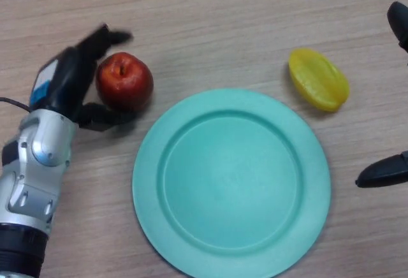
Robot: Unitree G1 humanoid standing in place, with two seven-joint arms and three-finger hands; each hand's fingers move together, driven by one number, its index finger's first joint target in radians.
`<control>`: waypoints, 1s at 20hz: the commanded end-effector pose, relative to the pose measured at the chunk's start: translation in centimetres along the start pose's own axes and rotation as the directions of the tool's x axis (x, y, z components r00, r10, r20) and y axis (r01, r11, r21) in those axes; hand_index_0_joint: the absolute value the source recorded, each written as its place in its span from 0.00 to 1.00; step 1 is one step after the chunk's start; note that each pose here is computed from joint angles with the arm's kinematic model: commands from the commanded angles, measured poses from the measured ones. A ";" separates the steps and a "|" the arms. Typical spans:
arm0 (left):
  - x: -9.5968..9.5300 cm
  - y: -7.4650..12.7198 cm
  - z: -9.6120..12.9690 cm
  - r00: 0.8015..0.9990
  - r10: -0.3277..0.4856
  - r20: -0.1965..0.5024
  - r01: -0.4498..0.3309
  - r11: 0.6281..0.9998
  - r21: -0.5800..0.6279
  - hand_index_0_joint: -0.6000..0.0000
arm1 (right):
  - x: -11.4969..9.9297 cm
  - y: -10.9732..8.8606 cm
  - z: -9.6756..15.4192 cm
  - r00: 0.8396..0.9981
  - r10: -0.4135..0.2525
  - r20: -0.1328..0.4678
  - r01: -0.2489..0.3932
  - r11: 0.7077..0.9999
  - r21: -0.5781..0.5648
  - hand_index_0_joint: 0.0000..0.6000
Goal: Pick up the red apple and place it on the plate
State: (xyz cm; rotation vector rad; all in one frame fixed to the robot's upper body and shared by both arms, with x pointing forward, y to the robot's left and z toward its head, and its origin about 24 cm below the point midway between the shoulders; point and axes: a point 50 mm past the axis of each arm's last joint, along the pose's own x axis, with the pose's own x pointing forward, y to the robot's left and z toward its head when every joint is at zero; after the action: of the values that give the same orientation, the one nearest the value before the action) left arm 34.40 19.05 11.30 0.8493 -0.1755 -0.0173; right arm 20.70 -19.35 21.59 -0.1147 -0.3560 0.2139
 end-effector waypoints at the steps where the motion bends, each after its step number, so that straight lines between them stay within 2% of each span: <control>1: 0.8 3.4 2.5 0.973 0.155 0.168 -0.158 0.988 0.000 0.00 | -0.7 -0.6 3.0 0.981 -0.007 0.192 0.020 0.997 -0.069 0.50; 2: 0.8 3.5 2.4 0.974 0.156 0.165 -0.156 0.988 -0.016 0.00 | -0.7 -0.7 3.1 0.981 -0.010 0.194 0.025 0.997 -0.073 0.75; 3: 0.7 3.9 2.6 0.966 0.186 0.179 -0.186 0.982 -0.017 0.00 | -0.7 -0.7 3.2 0.980 -0.013 0.197 0.029 0.997 -0.076 0.92; 4: 0.2 4.7 3.4 0.943 0.236 0.234 -0.237 0.971 -0.024 0.00 | -0.8 -0.8 3.3 0.980 -0.015 0.200 0.032 0.996 -0.079 1.00; 5: -0.2 4.8 3.9 0.933 0.239 0.269 -0.244 0.970 -0.015 0.00 | -0.8 -0.8 3.2 0.979 -0.018 0.201 0.034 0.996 -0.077 1.00; 6: -1.2 5.1 4.9 0.913 0.249 0.323 -0.253 0.967 -0.028 0.00 | -0.8 -0.9 3.2 0.979 -0.022 0.203 0.038 0.997 -0.071 1.00; 9: -3.7 4.9 7.0 0.892 0.208 0.402 -0.195 0.978 -0.075 0.00 | -0.7 -0.9 3.1 0.979 -0.025 0.205 0.039 0.997 -0.067 1.00; 11: -4.5 4.5 7.5 0.886 0.198 0.419 -0.167 0.980 -0.110 0.00 | -0.7 -0.9 3.1 0.979 -0.023 0.203 0.038 0.997 -0.067 0.67; 12: -5.4 4.0 7.7 0.892 0.162 0.422 -0.118 0.985 -0.129 0.00 | -0.7 -0.9 3.0 0.979 -0.023 0.201 0.037 0.997 -0.064 0.42; 13: -6.3 3.3 7.9 0.898 0.121 0.424 -0.073 0.989 -0.127 0.00 | -0.6 -0.9 3.0 0.980 -0.022 0.200 0.035 0.997 -0.061 0.25; 14: -8.6 1.5 8.2 0.900 0.039 0.435 0.007 0.995 -0.102 0.00 | -0.5 -0.9 2.9 0.980 -0.020 0.197 0.032 0.998 -0.058 0.01; 18: -10.1 -1.1 7.2 0.905 -0.055 0.422 0.079 0.996 -0.039 0.00 | -0.3 -0.8 3.0 0.981 -0.013 0.195 0.022 0.999 -0.045 0.00; 19: -10.2 -1.5 7.0 0.906 -0.072 0.418 0.077 0.997 0.005 0.00 | -0.3 -0.7 3.0 0.980 -0.012 0.198 0.021 0.999 -0.044 0.00; 20: -10.0 -1.9 6.6 0.918 -0.101 0.383 0.074 0.994 0.085 0.00 | -0.2 -0.7 3.0 0.980 -0.010 0.199 0.020 0.999 -0.048 0.00</control>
State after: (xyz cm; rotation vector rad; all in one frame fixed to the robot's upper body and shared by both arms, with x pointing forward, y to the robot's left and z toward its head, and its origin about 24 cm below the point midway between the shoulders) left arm 23.96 13.27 10.40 0.8910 -0.3483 -0.3340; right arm 20.99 -19.86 21.64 -0.1196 -0.3487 0.1881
